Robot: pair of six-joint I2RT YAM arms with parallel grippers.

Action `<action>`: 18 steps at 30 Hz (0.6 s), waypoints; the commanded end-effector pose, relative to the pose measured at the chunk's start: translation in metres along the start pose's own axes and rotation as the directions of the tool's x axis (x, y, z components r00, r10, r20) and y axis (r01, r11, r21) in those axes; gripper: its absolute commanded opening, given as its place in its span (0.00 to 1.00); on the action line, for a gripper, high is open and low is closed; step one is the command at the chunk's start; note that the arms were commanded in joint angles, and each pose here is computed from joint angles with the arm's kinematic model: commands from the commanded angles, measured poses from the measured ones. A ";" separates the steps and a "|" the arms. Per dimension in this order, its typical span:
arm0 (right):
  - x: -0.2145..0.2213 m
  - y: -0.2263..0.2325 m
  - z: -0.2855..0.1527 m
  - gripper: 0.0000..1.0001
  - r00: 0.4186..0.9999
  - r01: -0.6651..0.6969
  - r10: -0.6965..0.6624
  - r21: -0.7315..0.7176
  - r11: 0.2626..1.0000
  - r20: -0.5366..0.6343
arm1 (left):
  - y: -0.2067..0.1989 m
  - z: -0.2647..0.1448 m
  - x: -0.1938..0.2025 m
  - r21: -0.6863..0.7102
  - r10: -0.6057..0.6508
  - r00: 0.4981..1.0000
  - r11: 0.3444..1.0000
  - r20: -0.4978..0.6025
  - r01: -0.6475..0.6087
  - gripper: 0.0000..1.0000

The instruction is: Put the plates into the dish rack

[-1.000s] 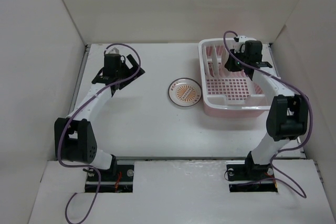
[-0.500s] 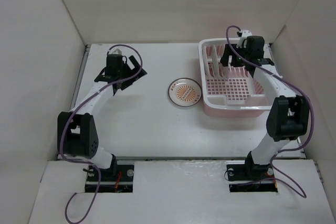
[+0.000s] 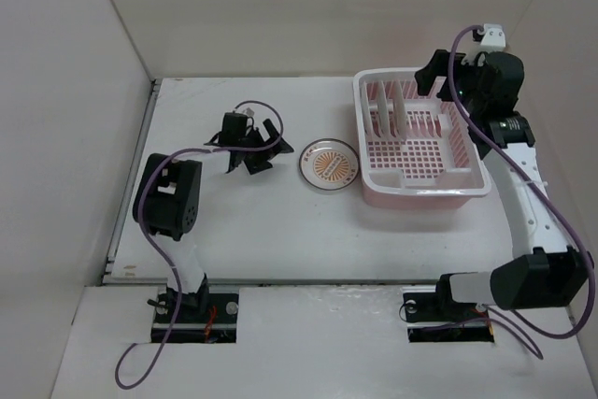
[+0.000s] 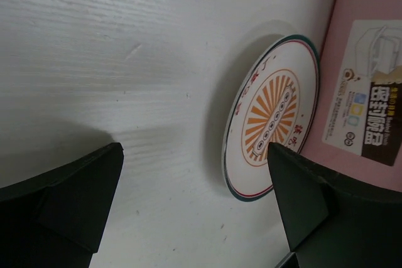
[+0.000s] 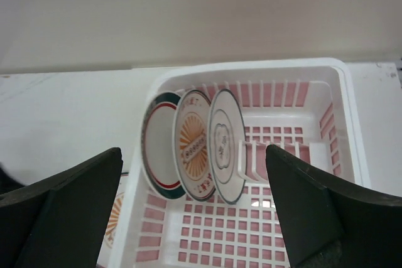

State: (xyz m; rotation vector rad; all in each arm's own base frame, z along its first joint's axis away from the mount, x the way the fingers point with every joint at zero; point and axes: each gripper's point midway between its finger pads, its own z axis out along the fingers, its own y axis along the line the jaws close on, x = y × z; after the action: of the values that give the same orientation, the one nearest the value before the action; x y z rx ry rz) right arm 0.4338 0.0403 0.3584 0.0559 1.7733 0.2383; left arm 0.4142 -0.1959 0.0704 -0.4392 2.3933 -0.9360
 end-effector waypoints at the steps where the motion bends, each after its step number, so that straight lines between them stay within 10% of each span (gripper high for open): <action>1: -0.033 0.029 -0.019 1.00 0.995 0.011 0.003 -0.144 0.990 0.096 | -0.013 0.019 0.012 0.097 0.016 0.999 0.995 -0.048 -0.011 0.97; 18: -0.073 0.059 -0.061 1.00 0.983 0.058 -0.009 -0.261 0.964 0.184 | -0.009 0.069 0.068 0.102 0.032 0.971 0.995 -0.238 -0.007 0.73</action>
State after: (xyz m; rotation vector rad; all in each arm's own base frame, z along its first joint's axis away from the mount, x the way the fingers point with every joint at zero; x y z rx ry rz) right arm 0.3988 0.0734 0.4139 -0.1064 1.6446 0.4096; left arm 0.4237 -0.2722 0.0527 -0.2357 2.3856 -1.2160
